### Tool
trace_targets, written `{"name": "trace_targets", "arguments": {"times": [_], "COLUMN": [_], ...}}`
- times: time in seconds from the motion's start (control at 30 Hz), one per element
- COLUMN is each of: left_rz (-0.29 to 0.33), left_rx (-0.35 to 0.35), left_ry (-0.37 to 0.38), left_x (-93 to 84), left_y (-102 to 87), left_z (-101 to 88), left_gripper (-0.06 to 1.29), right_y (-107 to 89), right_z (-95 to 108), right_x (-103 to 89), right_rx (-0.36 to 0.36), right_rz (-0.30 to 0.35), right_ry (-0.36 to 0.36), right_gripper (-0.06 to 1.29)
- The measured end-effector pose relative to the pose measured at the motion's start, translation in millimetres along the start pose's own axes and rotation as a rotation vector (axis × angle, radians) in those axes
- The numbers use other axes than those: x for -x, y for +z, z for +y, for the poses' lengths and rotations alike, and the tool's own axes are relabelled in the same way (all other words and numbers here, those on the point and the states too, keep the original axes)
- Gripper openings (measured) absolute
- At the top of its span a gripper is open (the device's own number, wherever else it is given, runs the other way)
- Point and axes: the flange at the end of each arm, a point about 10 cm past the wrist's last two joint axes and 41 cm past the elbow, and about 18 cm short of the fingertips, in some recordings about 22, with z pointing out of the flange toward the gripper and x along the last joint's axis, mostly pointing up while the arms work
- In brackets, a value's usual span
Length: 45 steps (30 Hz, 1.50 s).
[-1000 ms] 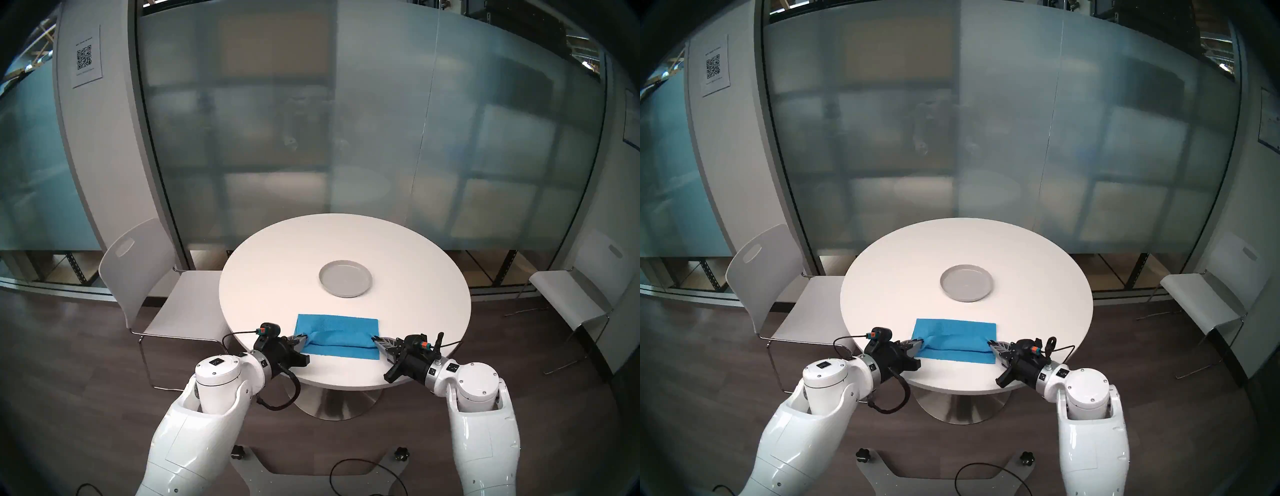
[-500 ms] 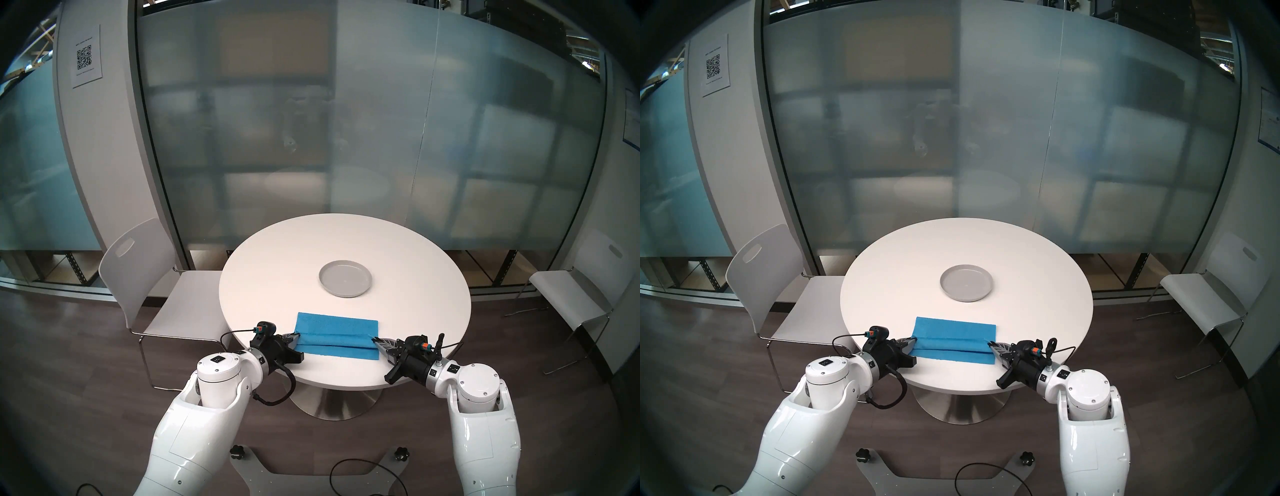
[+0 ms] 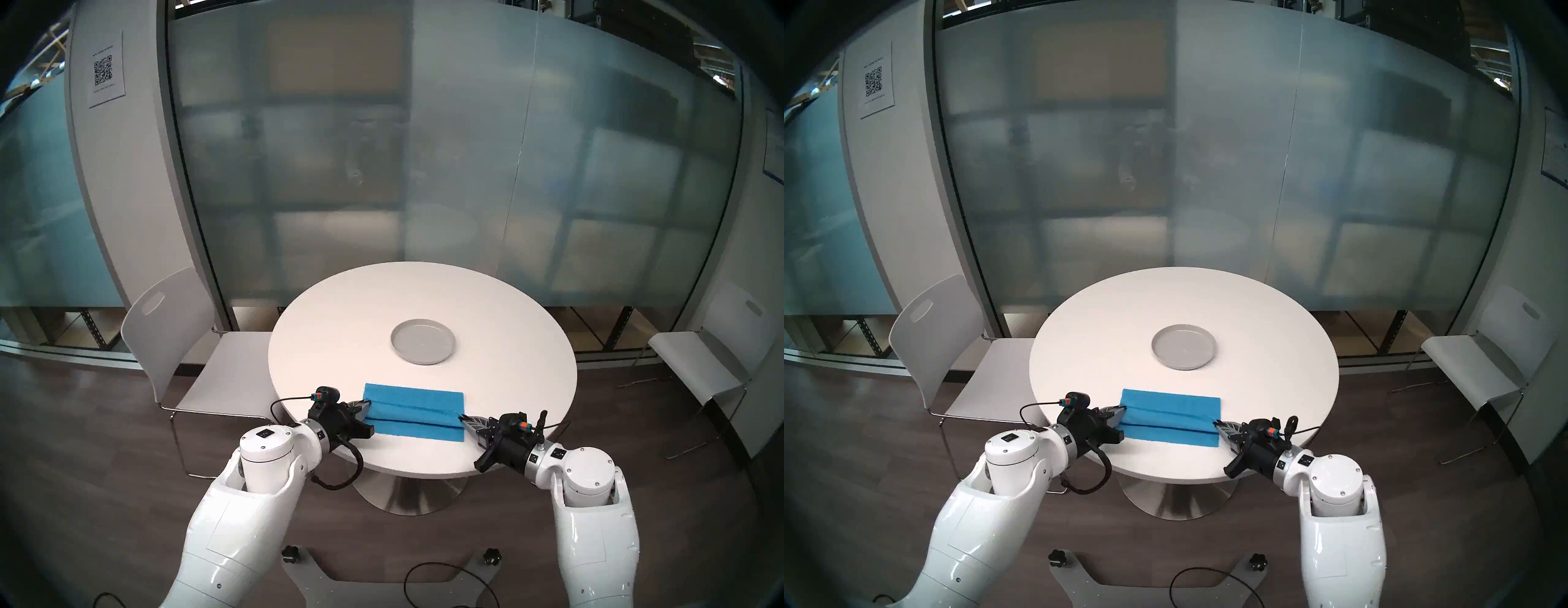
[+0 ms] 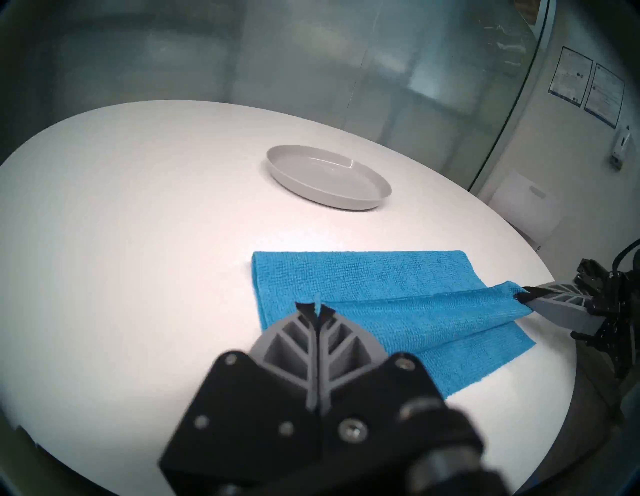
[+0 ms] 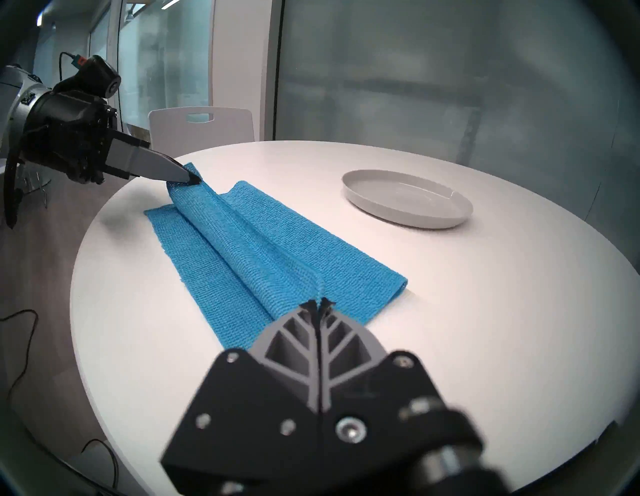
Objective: Fold the napkin in half twice and place it beside the plate
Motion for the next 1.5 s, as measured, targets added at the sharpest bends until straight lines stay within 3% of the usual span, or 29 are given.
{"name": "trace_targets", "arguments": {"times": [0.5,1.5], "left_rz": [-0.025,-0.018], "left_rx": [0.007,0.011], "left_ry": [-0.011,-0.012], "left_x": [14.4,16.6], "left_y": [-7.4,-12.4], "left_z": [2.2,4.7], "left_gripper": [-0.02,0.02], "right_y": [-0.6,-6.5], "right_z": [-5.3,-17.1], "right_x": [1.6,8.4], "right_rx": [-0.014,-0.024], "right_rz": [-0.006,-0.015], "right_ry": [-0.005,0.006], "right_gripper": [-0.03,-0.02]}}
